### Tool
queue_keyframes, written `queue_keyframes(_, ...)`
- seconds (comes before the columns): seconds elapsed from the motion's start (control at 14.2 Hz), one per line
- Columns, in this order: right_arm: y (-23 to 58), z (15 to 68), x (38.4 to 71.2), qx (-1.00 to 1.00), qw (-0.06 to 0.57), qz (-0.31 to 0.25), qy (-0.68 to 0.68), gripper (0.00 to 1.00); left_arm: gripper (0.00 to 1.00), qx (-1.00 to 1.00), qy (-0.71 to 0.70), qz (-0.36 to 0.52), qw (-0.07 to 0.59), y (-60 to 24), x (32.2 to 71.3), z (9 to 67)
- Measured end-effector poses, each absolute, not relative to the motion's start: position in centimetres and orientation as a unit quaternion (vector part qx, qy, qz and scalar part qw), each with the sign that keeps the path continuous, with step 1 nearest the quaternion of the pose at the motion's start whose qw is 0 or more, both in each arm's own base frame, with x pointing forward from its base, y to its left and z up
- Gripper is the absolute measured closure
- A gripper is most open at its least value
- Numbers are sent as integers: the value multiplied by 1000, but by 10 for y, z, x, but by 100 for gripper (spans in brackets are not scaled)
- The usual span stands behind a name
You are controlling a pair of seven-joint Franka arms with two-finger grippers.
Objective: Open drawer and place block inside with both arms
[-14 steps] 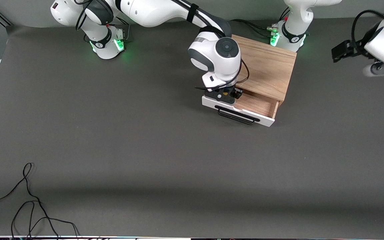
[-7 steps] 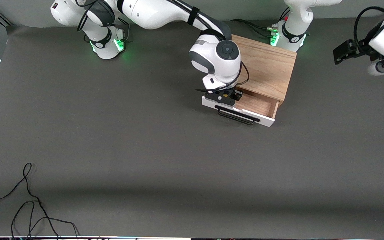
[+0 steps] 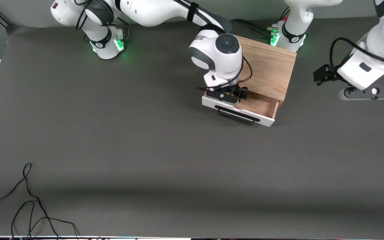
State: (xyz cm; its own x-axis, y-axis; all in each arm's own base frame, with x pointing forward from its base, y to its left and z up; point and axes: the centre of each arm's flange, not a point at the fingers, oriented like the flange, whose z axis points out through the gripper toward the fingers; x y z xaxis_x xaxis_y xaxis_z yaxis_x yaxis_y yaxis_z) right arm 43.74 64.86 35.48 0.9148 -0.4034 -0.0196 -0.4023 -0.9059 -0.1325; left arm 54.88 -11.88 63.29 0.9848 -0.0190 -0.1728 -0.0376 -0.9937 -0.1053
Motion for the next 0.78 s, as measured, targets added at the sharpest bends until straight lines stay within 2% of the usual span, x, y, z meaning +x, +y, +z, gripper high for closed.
queue_keyframes(0.35, 605, 431, 475, -971, 79, -17, 227, 0, 0, -995, -2, 85, 54, -98, 563, 622)
queue_keyframes(0.78, 502, 491, 557, -978, 79, -23, 192, 0, 0, -996, -21, 78, 38, -79, 573, 618)
